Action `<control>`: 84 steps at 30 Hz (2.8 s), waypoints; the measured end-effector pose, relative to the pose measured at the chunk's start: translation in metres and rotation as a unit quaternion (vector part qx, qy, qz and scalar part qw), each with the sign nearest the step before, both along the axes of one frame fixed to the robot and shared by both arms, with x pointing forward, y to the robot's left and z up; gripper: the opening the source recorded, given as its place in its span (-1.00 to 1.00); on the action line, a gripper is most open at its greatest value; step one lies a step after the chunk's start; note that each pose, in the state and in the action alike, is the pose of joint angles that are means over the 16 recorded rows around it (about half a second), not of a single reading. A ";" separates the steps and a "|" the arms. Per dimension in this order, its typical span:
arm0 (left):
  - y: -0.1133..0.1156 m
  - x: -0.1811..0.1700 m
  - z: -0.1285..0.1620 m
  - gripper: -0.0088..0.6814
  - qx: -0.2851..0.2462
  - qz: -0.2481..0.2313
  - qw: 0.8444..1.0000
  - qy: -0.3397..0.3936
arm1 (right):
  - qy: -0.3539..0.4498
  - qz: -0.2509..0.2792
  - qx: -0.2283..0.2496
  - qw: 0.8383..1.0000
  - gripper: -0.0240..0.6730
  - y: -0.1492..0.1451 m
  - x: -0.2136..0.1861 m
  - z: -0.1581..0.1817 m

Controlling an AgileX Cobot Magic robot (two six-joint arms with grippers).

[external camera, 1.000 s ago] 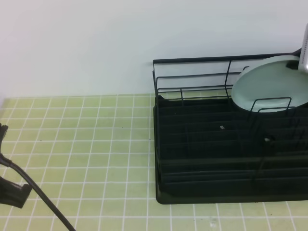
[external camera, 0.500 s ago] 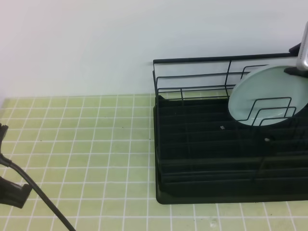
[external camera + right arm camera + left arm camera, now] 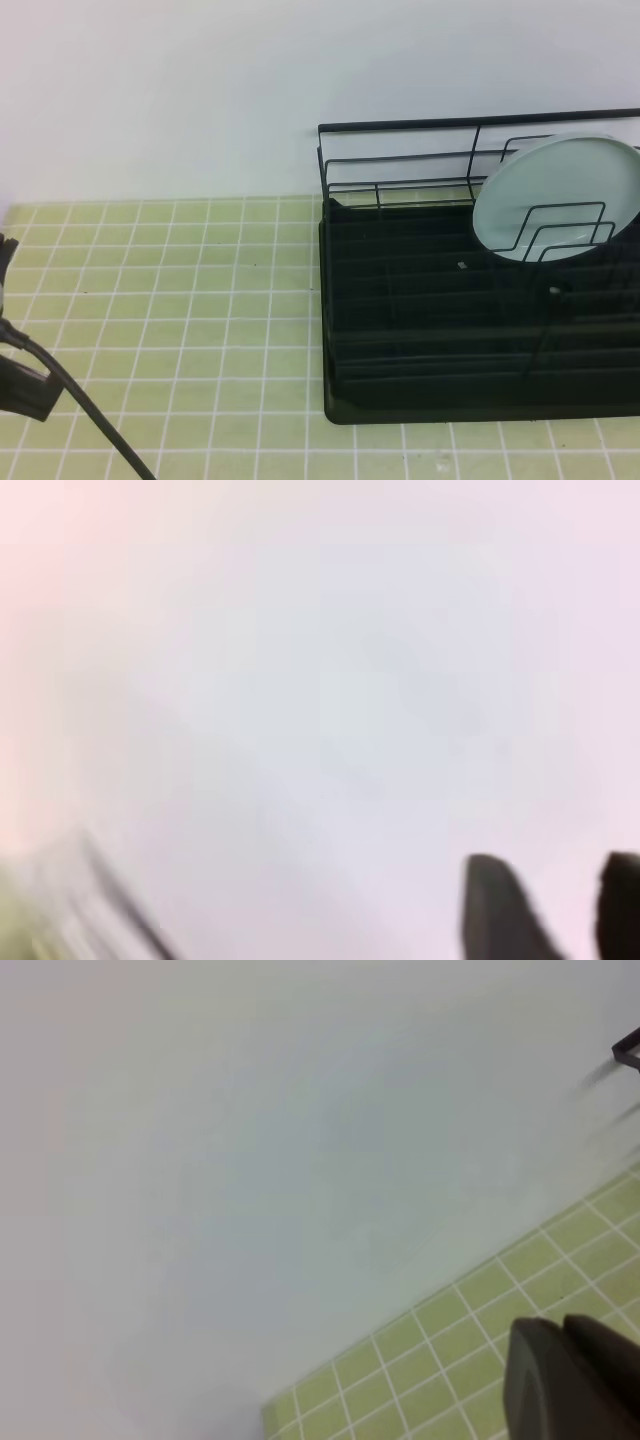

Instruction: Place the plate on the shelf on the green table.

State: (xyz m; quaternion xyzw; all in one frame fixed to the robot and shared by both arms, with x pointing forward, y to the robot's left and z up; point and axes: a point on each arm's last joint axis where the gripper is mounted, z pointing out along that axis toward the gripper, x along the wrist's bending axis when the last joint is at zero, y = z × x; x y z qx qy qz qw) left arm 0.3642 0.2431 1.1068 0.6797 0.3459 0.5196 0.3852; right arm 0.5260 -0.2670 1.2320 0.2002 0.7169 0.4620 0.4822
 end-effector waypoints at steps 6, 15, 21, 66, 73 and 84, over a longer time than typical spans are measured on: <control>0.000 0.000 0.001 -0.98 0.006 -0.003 1.000 -0.008 | -0.023 0.024 0.134 0.990 -0.81 0.008 -0.069 0.045; 0.011 0.000 0.005 -0.98 -0.005 0.017 1.000 -0.022 | -0.009 0.048 0.181 0.982 -0.93 0.014 -0.137 0.048; 0.036 -0.007 0.015 -0.98 -0.027 0.071 0.996 -0.055 | 0.041 0.080 0.184 0.979 -0.93 0.021 -0.162 0.029; 0.082 -0.069 -0.073 -0.98 -0.287 0.211 0.934 -0.024 | -0.025 -0.091 0.294 0.951 -0.93 0.005 -0.282 -0.068; 0.070 -0.073 -0.116 -0.98 -0.319 0.160 0.933 0.046 | 0.000 -0.161 0.275 0.948 -0.93 -0.008 -0.264 -0.098; 0.050 -0.072 -0.145 -0.98 -0.269 0.059 0.959 0.067 | -0.001 -0.312 0.223 0.923 -0.93 -0.036 -0.246 -0.184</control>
